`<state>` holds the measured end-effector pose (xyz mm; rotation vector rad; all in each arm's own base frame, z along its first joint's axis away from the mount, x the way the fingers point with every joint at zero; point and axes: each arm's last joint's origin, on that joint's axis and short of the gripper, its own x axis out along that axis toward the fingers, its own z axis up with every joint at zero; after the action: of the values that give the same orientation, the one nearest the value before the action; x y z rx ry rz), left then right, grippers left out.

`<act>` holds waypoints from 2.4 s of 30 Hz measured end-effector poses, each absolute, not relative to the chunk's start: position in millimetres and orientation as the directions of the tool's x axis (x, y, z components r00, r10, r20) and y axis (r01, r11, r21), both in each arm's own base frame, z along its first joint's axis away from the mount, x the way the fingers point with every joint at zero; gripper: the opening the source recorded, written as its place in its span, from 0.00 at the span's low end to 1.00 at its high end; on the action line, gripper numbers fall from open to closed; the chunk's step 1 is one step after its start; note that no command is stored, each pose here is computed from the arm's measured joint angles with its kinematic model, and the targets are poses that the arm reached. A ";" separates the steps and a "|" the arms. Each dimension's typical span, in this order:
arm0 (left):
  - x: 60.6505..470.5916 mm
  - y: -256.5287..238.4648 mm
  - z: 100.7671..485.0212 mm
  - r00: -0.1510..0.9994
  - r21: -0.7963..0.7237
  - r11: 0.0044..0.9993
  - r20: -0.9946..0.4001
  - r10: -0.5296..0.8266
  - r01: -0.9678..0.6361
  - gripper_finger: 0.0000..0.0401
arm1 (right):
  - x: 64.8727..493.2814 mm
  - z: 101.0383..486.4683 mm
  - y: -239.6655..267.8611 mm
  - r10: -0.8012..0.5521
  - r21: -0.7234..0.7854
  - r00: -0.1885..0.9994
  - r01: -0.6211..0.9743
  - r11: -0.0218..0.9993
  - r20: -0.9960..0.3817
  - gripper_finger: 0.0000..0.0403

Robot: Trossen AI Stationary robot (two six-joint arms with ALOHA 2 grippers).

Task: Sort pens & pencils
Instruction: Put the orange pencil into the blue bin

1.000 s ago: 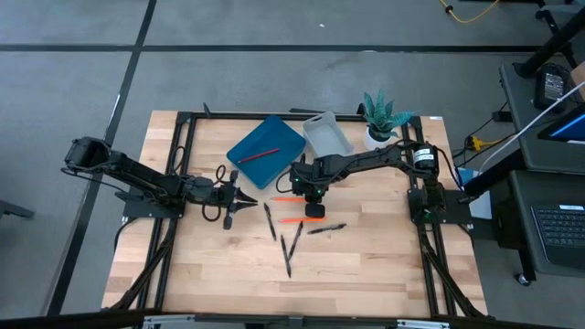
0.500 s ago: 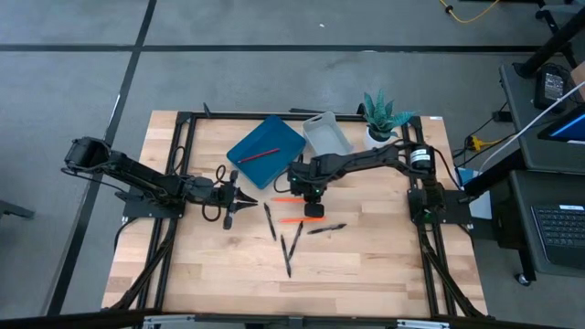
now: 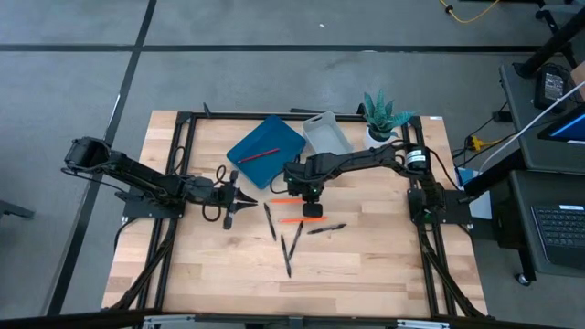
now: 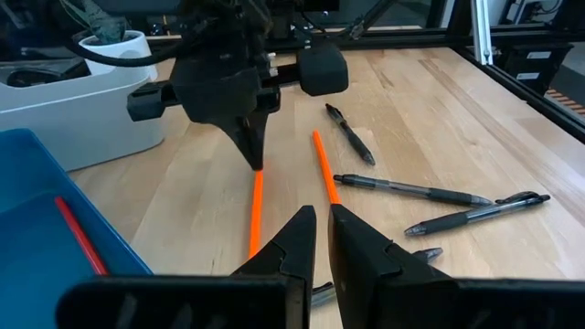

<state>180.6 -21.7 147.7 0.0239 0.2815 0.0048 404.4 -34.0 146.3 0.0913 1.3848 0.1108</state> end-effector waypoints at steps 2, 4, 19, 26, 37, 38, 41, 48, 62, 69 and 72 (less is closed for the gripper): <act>180.3 -21.6 146.8 0.958 0.026 1.000 -0.288 0.009 -0.001 0.07 | 403.9 146.4 -33.9 0.133 0.130 0.176 -0.029 0.991 -0.975 0.00; 180.2 -21.7 146.5 0.957 0.026 1.000 -0.290 0.008 -0.001 0.07 | 403.1 146.3 -33.8 0.133 0.129 0.169 -0.038 0.991 -0.977 0.00; 180.1 -21.6 146.2 0.956 0.027 1.000 -0.293 0.009 -0.001 0.07 | 411.9 149.6 -29.8 0.128 0.117 0.258 -0.058 0.991 -0.958 0.17; 180.1 -21.6 146.2 0.956 0.027 1.000 -0.292 0.009 -0.001 0.07 | 413.8 150.1 -23.4 0.084 0.074 0.270 -0.048 0.996 -0.959 0.27; 179.9 -21.6 145.7 0.954 0.028 1.000 -0.298 0.009 -0.001 0.07 | 419.9 123.5 -23.0 0.085 0.073 0.227 -0.061 0.995 -0.970 0.26; 179.8 -21.6 145.4 0.954 0.028 1.000 -0.301 0.009 0.000 0.07 | 419.7 123.1 -23.0 0.085 0.072 0.224 -0.068 0.995 -0.971 0.26; 179.6 -21.5 144.5 0.951 0.030 1.000 -0.310 0.010 0.000 0.07 | 419.2 122.3 -23.0 0.086 0.072 0.219 -0.072 0.995 -0.972 0.23; 179.5 -21.5 144.5 0.951 0.030 1.000 -0.310 0.010 -0.001 0.07 | 418.7 122.4 -23.4 0.088 0.075 0.202 -0.072 0.995 -0.975 0.08; 179.6 -21.5 144.5 0.951 0.029 1.000 -0.310 0.010 -0.002 0.07 | 417.5 122.5 -23.0 0.095 0.082 0.191 -0.072 0.994 -0.977 0.02; 179.6 -21.5 144.5 0.951 0.029 1.000 -0.310 0.010 -0.002 0.07 | 416.3 122.6 -22.8 0.149 0.138 0.182 -0.074 0.988 -0.972 0.02; 179.6 -21.6 144.5 0.951 0.029 1.000 -0.310 0.010 -0.001 0.07 | 416.1 122.6 -22.6 0.152 0.141 0.181 -0.075 0.987 -0.972 0.02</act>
<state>179.6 -21.6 144.5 0.0282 0.3150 0.0059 416.1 -22.6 122.6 0.0662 1.3801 0.1604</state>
